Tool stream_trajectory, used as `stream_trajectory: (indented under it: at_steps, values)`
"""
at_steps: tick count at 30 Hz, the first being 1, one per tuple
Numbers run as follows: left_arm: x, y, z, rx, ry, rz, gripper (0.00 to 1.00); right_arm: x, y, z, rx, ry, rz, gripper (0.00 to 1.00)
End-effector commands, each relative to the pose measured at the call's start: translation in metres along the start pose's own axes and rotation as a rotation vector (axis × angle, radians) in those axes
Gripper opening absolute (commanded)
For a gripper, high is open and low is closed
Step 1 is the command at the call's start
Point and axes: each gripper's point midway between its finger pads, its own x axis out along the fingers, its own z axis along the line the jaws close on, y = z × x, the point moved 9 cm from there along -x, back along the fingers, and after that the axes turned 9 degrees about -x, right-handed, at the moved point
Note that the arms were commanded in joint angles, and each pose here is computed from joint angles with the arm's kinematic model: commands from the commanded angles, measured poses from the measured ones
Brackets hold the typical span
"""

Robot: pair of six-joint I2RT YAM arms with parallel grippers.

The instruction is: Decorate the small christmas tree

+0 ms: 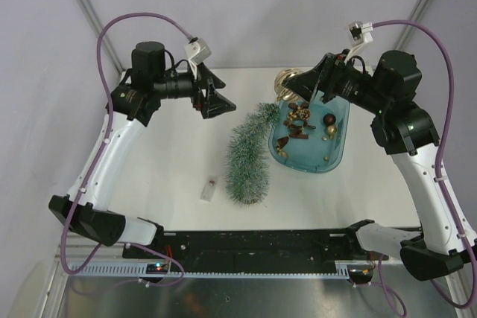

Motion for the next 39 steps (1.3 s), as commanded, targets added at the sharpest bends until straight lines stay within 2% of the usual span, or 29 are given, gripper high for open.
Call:
stream_trajectory:
  at_steps: [1, 13, 17, 25, 30, 39]
  values:
    - [-0.001, -0.014, -0.021, -0.03, 0.137, -0.014, 1.0, -0.016, -0.019, 0.019, -0.054, -0.06, -0.079, 0.29]
    - [0.017, 0.008, -0.029, -0.186, 0.28, 0.072, 1.0, -0.017, -0.015, 0.02, -0.061, -0.076, -0.074, 0.27]
    - [0.026, 0.019, -0.03, -0.214, 0.304, 0.105, 0.94, -0.019, -0.015, 0.022, -0.068, -0.082, -0.07, 0.27]
    - [0.035, 0.028, -0.032, -0.219, 0.327, 0.133, 0.73, -0.017, -0.013, 0.02, -0.069, -0.08, -0.059, 0.27]
    - [0.035, 0.028, -0.033, -0.224, 0.341, 0.135, 0.52, -0.016, -0.011, 0.02, -0.069, -0.084, -0.056, 0.27]
    - [0.03, 0.02, -0.04, -0.198, 0.358, 0.117, 0.3, -0.014, -0.012, 0.022, -0.072, -0.098, -0.054, 0.27]
